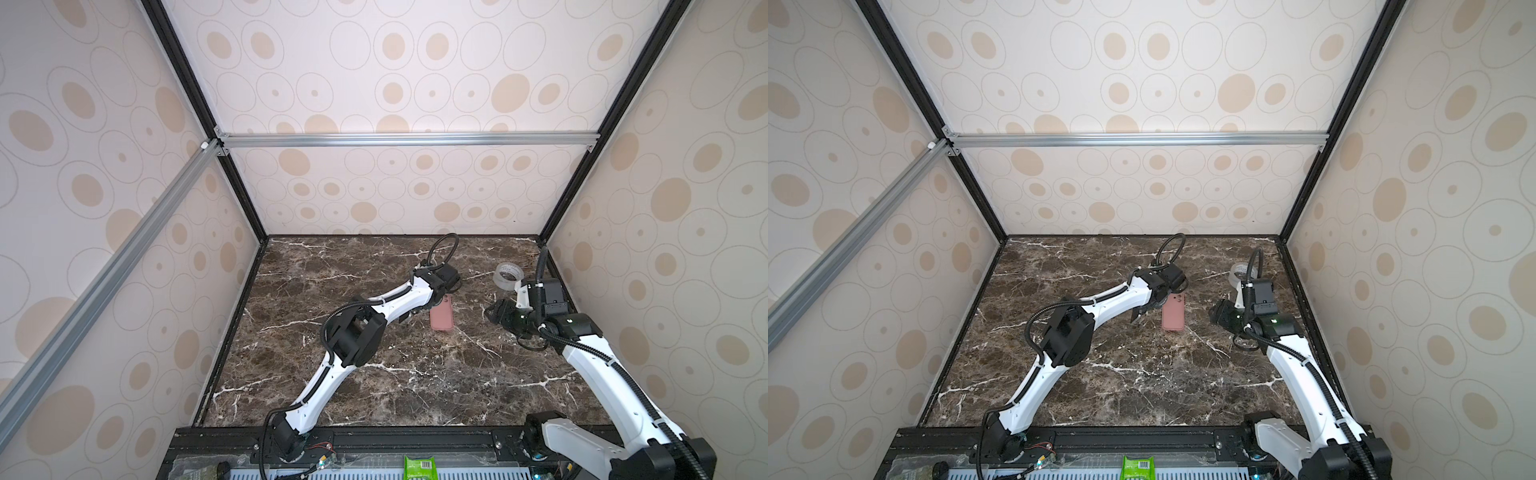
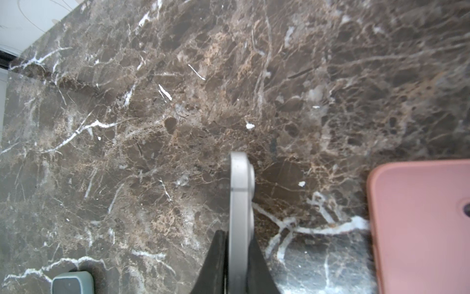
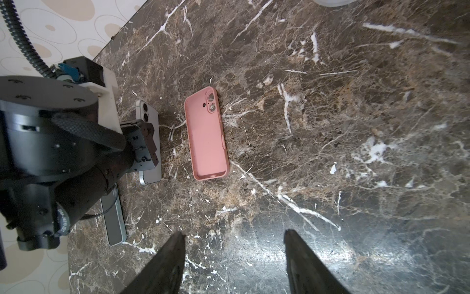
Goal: Take the phone out of the phone case
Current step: Place the phone case at the center of the table, then place the phone at the center of the table.
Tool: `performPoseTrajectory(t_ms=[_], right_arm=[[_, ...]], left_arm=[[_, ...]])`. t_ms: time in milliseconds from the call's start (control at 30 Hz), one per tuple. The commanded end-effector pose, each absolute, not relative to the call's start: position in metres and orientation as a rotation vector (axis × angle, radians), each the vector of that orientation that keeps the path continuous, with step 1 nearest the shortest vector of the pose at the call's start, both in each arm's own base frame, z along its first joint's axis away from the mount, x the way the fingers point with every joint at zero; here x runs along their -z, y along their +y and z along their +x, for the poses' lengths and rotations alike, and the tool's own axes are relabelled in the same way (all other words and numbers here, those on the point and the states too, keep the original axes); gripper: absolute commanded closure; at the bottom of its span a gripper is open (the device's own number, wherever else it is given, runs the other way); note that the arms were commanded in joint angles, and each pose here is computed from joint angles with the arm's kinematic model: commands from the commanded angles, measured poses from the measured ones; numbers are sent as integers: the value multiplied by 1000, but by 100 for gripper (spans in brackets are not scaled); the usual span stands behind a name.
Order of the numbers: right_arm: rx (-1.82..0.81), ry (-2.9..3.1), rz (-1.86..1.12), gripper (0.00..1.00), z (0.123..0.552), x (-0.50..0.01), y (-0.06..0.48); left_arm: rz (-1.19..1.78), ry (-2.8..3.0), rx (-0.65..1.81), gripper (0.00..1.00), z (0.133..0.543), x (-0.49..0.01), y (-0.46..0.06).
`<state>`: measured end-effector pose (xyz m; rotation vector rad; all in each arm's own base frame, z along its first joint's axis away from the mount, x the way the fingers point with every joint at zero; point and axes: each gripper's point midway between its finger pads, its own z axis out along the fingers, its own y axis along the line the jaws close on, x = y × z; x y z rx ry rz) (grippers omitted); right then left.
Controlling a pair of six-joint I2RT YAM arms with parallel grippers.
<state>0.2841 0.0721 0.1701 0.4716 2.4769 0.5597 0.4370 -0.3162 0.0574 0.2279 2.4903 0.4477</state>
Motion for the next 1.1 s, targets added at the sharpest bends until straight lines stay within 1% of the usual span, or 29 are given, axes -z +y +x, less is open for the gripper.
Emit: performPoseTrajectory(t_ms=[0, 200, 733, 1067], right_arm=[[-538, 2496, 464, 36, 277, -166, 69], [-543, 2496, 458, 36, 276, -166, 70], [-537, 2508, 455, 36, 274, -163, 70], [-528, 2514, 462, 37, 275, -161, 69]], left_arm=[[180, 2485, -437, 83, 437, -58, -320], [177, 2496, -415, 82, 436, -52, -324], [168, 2522, -331, 68, 437, -39, -337], [161, 2534, -265, 65, 438, -39, -346]])
